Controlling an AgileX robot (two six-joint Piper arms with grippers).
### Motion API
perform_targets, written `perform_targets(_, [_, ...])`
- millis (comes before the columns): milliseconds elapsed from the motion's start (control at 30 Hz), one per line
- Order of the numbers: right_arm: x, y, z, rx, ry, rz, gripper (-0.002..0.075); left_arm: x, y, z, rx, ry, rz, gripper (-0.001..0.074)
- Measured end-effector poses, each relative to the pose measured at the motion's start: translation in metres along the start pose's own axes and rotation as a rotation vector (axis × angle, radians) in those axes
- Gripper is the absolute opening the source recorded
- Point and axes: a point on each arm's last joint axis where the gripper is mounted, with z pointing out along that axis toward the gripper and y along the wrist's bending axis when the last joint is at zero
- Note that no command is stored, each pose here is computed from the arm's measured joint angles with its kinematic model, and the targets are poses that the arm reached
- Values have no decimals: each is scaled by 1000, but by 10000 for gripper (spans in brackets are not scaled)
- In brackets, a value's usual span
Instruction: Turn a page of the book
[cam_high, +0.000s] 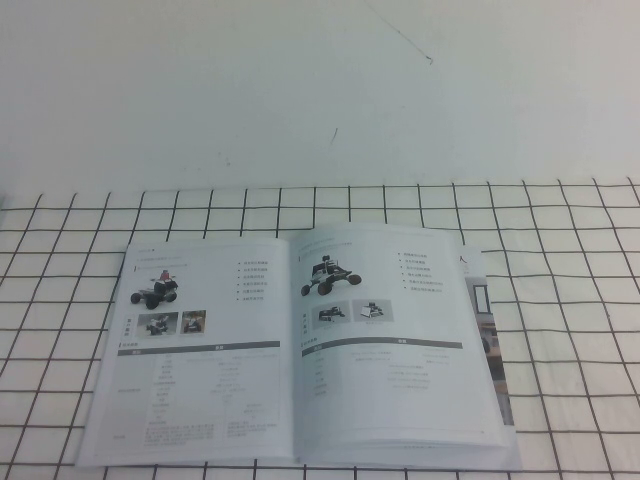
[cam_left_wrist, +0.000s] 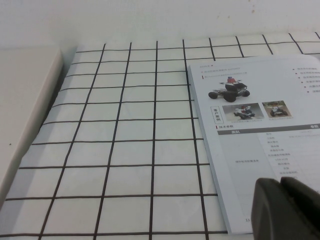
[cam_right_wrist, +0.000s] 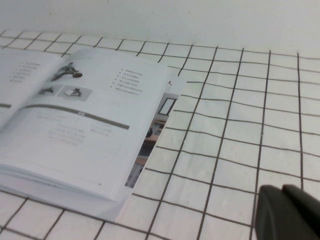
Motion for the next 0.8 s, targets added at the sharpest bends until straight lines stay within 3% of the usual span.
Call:
perform_targets(233, [7, 10, 2, -91, 1, -235, 1, 0, 0, 0, 0, 0, 0, -3])
perform_targets(600, [39, -4, 16, 209, 33, -62, 1, 0, 0, 0, 0, 0, 0, -3])
perform_targets(800, [38, -7, 17, 257, 17, -79, 1, 0, 0, 0, 0, 0, 0, -3])
